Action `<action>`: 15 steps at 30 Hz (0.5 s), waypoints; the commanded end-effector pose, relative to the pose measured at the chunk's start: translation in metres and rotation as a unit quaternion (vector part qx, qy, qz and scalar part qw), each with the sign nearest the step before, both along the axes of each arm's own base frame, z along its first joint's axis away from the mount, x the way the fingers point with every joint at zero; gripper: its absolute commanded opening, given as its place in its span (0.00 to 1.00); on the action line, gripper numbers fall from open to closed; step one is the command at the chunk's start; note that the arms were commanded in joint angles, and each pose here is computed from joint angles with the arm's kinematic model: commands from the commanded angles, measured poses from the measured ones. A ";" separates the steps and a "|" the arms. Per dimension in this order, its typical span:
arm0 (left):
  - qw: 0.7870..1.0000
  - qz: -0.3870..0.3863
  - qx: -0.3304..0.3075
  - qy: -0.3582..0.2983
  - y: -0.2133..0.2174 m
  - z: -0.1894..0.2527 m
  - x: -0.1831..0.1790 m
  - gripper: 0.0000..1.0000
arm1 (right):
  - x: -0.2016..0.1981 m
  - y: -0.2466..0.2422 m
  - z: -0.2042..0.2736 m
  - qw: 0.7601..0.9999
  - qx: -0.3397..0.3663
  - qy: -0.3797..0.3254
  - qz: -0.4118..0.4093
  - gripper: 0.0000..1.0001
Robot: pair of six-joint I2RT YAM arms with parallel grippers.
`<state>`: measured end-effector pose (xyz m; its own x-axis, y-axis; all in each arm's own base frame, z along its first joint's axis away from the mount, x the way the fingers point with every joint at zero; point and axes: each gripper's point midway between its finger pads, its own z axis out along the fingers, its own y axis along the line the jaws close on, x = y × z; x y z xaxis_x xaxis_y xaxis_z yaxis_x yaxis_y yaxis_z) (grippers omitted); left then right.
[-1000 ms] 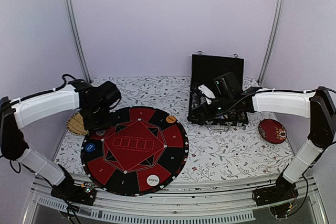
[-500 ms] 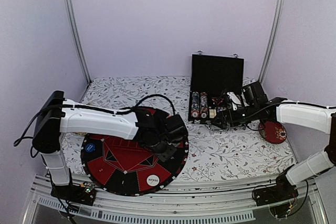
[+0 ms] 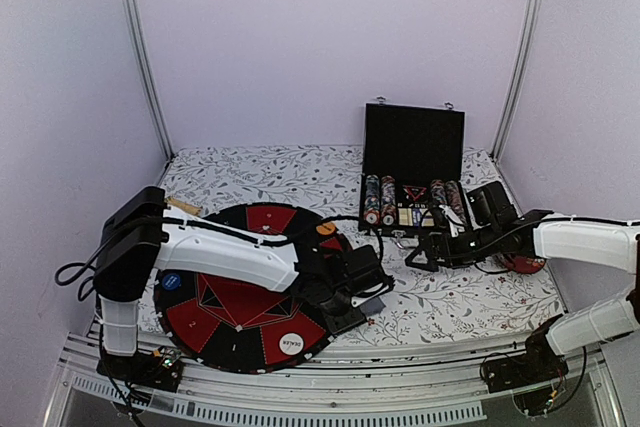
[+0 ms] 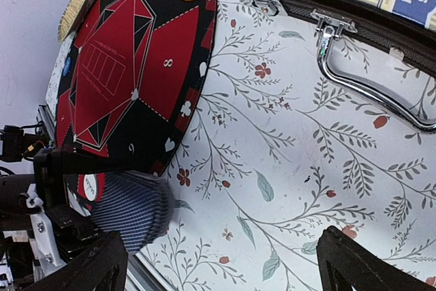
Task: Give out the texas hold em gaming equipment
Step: Place the poker card in position 9.
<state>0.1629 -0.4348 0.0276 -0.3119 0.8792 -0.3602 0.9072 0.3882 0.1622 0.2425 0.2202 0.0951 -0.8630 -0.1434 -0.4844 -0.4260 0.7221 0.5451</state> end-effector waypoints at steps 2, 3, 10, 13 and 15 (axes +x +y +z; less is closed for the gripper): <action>0.999 -0.047 0.013 -0.005 0.001 -0.019 -0.007 0.76 | -0.007 0.015 0.002 1.000 0.025 0.006 0.017 0.99; 0.999 -0.049 0.016 -0.006 0.004 -0.021 -0.007 0.78 | -0.009 0.018 0.000 0.999 0.023 0.009 0.021 0.99; 0.998 -0.054 -0.003 -0.005 0.005 -0.016 -0.007 0.87 | -0.026 0.034 -0.011 0.997 0.033 0.034 0.059 1.00; 0.998 -0.063 -0.030 0.011 0.002 -0.010 -0.013 0.91 | -0.029 0.037 -0.004 0.996 0.049 0.028 0.068 1.00; 0.997 -0.065 -0.048 0.013 0.002 -0.007 -0.010 0.93 | -0.028 0.037 -0.001 0.996 0.050 0.024 0.064 1.00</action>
<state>0.1588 -0.4363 0.0194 -0.2255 0.8831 -0.4115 0.9364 0.3131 0.1587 0.2170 0.2508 0.0843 -0.8741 -0.2141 -0.4360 -0.4623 0.6423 0.6114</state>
